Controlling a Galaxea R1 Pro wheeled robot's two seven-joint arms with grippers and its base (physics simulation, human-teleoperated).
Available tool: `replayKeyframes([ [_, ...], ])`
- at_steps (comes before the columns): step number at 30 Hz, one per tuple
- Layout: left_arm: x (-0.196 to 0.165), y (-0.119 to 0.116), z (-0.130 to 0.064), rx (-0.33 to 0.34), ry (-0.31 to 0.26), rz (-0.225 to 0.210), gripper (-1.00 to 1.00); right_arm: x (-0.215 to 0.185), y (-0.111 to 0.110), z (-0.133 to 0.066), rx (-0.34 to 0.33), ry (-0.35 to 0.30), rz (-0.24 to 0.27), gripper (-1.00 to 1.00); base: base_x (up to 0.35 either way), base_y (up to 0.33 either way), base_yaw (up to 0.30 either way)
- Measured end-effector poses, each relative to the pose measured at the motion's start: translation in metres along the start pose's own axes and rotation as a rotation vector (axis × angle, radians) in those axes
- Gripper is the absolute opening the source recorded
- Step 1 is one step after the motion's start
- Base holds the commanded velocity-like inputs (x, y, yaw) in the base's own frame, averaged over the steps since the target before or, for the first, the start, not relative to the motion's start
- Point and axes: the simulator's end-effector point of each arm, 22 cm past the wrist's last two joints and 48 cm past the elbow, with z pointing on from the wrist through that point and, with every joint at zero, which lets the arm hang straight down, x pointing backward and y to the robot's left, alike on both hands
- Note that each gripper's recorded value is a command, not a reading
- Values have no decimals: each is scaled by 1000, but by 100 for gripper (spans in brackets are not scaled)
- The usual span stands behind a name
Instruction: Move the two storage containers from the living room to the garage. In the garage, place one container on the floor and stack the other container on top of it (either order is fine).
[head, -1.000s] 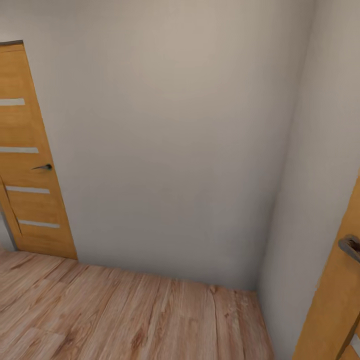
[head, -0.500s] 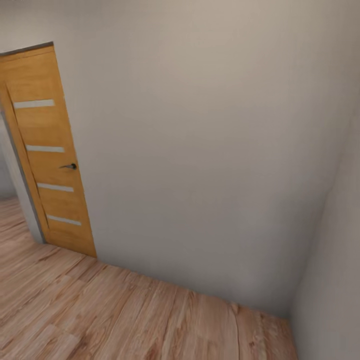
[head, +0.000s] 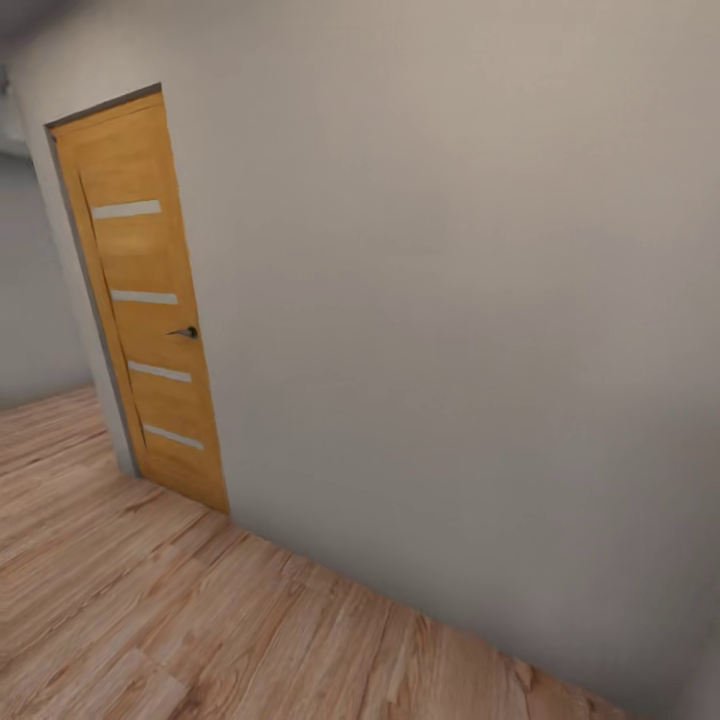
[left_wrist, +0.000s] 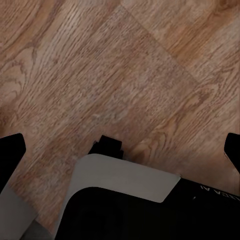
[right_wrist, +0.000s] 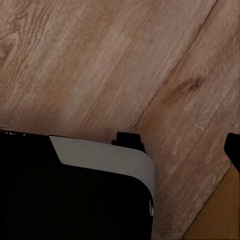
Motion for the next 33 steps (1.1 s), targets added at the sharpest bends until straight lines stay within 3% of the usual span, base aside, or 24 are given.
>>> replayKeyframes([
  [8,0,0,0,1,0,1,100,0,1,0,-2,2,-1,100,272,0,270],
  [33,1,-2,0,2,2,0,100,-2,3,0,1,-6,22,100,5,0,293],
])
